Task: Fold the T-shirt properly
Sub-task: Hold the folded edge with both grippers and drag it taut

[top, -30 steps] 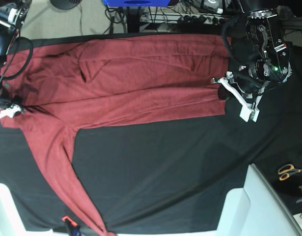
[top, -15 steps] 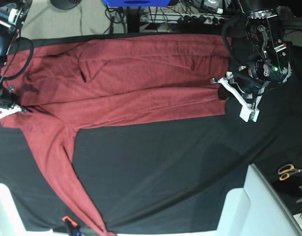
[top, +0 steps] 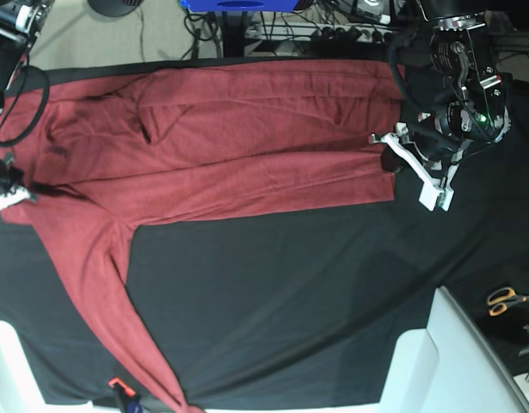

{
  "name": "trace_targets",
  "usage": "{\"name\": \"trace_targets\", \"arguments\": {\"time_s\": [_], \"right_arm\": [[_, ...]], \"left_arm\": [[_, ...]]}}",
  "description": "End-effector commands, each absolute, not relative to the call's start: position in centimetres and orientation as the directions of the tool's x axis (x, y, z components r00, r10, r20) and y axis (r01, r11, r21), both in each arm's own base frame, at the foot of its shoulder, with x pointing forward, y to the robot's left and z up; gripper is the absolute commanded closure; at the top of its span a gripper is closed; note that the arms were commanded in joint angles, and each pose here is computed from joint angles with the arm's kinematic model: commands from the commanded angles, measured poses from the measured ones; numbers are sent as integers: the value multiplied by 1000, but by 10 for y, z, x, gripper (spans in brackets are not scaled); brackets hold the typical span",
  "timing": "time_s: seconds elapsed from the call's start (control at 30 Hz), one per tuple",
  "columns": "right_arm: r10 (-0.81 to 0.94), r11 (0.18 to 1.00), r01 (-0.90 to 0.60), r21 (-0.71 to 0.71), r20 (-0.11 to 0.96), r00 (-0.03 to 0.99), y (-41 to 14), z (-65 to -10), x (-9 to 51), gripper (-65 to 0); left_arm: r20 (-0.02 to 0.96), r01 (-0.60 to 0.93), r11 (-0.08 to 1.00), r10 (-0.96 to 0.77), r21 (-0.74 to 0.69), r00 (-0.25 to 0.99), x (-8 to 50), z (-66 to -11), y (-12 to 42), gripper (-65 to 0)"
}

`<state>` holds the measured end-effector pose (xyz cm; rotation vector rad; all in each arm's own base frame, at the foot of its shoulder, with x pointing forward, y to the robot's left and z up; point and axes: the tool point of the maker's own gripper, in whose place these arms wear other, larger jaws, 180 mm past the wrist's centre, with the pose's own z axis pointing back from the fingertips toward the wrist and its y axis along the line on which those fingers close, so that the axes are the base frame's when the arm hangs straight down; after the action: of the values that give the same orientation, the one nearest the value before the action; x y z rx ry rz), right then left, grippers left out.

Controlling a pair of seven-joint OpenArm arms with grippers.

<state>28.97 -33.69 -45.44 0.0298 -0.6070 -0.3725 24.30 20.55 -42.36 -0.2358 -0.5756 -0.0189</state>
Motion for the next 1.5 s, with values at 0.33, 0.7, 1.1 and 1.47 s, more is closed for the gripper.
{"name": "trace_targets", "arguments": {"time_s": [0.33,0.7,1.1,1.47], "right_arm": [[-320,940,326,100,588,743,-350,-441,286,0],[-296,944,322,64,589,752,-360,-437,277,0],[-323,930,364,44,568,757,-373,-434,252,0],[-344,927,368,69,540,768,-358,-448,242,0]], "left_arm": [[574,111,976,17,-189,819,239,-411,208,0],[540,125,981,-27,-146,841,226,-408,220,0],[543,127,982,-29,-143,839,227,-408,220,0],[540,128,981,-30,-146,841,226,-409,218,0]]}}
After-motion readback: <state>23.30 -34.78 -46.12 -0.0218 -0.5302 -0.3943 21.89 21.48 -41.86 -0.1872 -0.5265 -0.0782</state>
